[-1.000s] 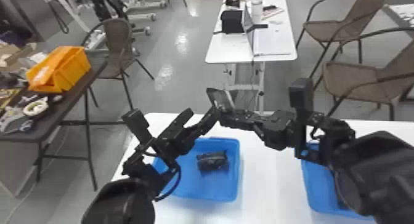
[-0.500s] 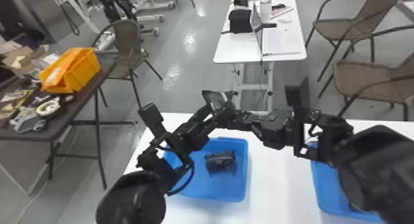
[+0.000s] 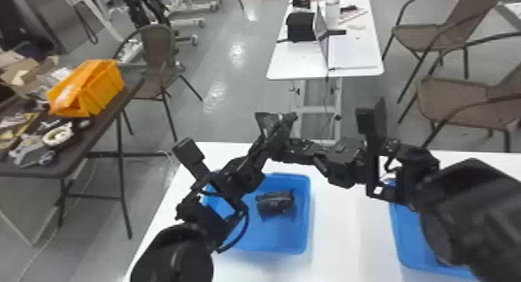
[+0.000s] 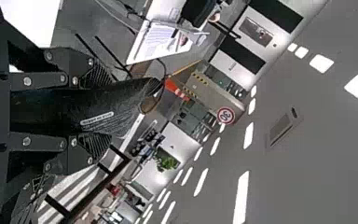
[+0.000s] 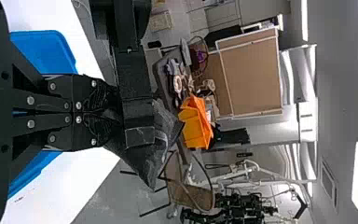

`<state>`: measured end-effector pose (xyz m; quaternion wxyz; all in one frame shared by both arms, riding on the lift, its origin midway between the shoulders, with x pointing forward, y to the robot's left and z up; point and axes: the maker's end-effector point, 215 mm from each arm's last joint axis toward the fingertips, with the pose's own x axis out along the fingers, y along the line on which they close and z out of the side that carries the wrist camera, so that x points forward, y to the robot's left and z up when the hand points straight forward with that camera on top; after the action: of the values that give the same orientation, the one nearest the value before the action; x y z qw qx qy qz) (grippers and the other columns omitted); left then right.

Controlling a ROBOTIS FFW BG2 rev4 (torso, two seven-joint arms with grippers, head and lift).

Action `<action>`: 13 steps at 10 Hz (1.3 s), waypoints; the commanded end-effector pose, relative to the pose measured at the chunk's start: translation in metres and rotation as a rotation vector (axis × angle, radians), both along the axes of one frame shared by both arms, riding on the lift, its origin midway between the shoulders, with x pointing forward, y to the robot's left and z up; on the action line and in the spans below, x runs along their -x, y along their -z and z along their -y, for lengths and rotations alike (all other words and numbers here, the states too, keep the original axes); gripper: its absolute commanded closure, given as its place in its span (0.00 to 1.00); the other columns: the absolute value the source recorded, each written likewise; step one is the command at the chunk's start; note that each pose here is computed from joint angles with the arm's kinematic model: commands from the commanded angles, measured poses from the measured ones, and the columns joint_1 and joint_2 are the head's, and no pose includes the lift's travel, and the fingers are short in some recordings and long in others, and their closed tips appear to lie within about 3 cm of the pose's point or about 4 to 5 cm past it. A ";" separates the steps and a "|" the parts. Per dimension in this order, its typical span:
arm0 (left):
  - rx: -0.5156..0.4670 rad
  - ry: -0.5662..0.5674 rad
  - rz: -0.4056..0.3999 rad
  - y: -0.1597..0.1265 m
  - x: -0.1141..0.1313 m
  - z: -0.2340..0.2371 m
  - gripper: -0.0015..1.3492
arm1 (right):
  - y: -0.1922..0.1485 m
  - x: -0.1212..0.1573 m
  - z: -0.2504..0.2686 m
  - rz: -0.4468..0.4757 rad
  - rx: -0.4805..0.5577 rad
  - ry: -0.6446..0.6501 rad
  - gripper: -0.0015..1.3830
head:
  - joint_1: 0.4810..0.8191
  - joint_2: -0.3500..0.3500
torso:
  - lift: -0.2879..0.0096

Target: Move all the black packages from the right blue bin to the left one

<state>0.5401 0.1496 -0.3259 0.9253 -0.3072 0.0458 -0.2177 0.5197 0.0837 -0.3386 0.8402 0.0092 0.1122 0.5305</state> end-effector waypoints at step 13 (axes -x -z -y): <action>-0.819 -0.176 0.026 0.118 0.047 -0.117 0.34 | 0.045 -0.018 0.192 -0.032 -0.049 0.508 0.30 | 0.63 0.74 | 0.97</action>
<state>0.4942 0.2654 -0.4438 0.9862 0.0864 0.0925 -0.1070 0.5375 -0.1084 -0.3828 0.9442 0.0656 0.1062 0.3047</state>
